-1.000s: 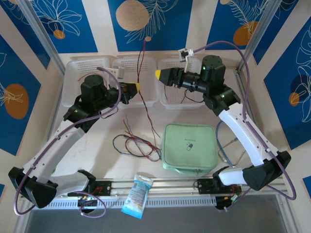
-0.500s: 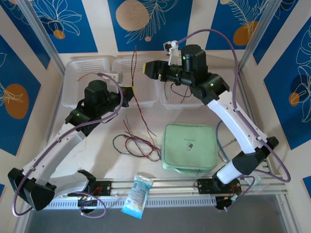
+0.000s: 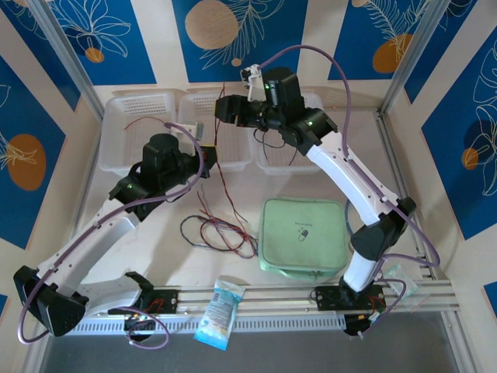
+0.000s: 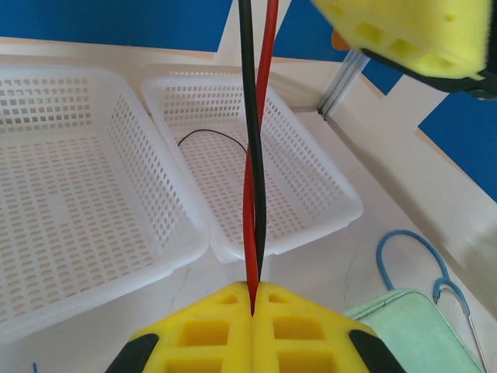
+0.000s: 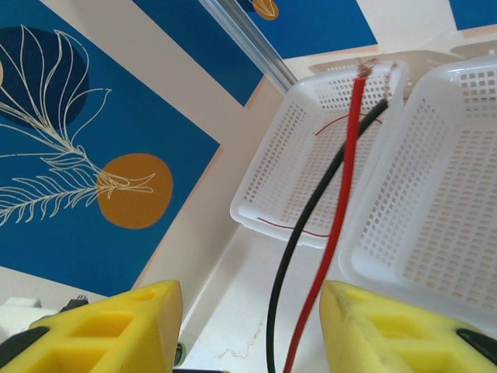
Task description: Untangle the cables
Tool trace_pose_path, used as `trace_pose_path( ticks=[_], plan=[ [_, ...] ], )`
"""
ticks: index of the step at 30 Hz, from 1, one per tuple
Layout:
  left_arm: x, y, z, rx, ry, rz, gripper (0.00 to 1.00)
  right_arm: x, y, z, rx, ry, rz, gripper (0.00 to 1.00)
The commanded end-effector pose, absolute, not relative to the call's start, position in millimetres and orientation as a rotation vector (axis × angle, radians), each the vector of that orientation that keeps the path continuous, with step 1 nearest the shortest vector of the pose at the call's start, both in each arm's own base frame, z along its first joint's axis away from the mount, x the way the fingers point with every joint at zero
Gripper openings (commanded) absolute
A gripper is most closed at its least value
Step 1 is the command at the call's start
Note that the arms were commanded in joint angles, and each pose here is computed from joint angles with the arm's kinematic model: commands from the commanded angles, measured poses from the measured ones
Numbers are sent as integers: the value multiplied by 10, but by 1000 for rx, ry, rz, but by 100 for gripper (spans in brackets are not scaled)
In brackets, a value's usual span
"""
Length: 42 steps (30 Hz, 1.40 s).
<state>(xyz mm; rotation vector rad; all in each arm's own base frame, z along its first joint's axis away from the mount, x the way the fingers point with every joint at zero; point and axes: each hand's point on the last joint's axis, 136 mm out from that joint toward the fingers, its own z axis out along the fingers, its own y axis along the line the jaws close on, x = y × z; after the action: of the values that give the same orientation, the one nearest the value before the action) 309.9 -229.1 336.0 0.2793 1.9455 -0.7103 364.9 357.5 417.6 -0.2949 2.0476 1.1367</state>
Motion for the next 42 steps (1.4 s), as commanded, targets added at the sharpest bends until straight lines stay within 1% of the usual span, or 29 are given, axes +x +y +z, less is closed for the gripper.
trace_pose_path(
  ticks=[1,10,18,21,27,31,35,42],
  plan=[
    [3075,-2310,3353,296,1944,-691,0,3619,3638,4289,-310,2033,1159,50],
    [3058,-2329,3374,308,1939,-688,0,3747,3647,4112,-258,2089,1129,53],
    [3051,-2333,3358,319,1944,-679,0,3707,3671,4160,-281,2076,1163,53],
    [3061,-2322,3348,318,1953,-665,0,3715,3555,4196,-246,2068,1104,53],
    [3077,-2340,3356,326,1954,-663,0,3538,3443,4427,-259,1997,1073,56],
    [3083,-2339,3348,324,1956,-660,0,3449,3474,4470,-283,1991,1086,57],
    [3078,-2330,3350,324,1955,-656,0,3460,3563,4415,-294,2013,1120,58],
    [3056,-2306,3384,321,1948,-657,0,3650,3661,4167,-268,2079,1114,61]
  ],
)
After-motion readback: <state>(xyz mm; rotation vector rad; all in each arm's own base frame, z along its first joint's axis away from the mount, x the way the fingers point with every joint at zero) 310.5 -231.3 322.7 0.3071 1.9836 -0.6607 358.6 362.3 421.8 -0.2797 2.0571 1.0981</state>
